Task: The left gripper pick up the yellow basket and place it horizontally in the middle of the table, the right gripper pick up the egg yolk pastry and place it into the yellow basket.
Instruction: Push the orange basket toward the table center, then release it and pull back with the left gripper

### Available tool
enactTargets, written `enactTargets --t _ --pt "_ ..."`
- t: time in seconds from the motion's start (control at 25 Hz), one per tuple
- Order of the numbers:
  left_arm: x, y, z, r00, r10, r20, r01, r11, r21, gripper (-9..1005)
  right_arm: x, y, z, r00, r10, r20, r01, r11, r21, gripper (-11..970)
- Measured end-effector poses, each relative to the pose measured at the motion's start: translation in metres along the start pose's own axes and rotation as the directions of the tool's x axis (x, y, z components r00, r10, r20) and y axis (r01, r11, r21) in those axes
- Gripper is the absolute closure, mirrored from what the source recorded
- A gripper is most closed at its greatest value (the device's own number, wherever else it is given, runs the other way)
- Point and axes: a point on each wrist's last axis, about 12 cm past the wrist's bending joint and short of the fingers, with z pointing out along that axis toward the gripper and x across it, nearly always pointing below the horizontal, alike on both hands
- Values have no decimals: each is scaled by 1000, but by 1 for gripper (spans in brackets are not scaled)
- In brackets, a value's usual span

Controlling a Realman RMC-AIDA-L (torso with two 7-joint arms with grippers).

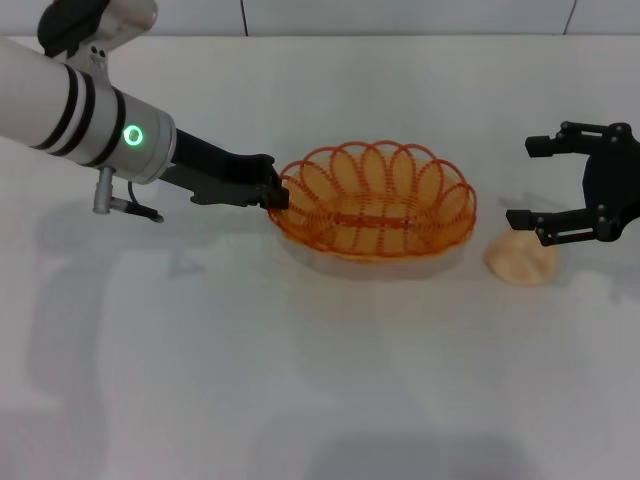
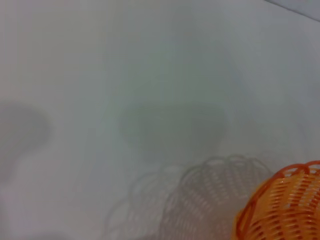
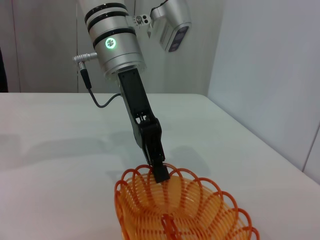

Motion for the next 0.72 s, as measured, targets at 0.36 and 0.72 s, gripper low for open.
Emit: enactTargets --t 0.36,0.72 --pt "6 4 6 999 -27 -19 28 1000 4 902 0 0 0 1000 0 -2 0 1000 0 125" --pt "7 6 7 999 -44 -21 44 999 6 840 2 0 -1 1000 1 -7 -1 1000 0 127"
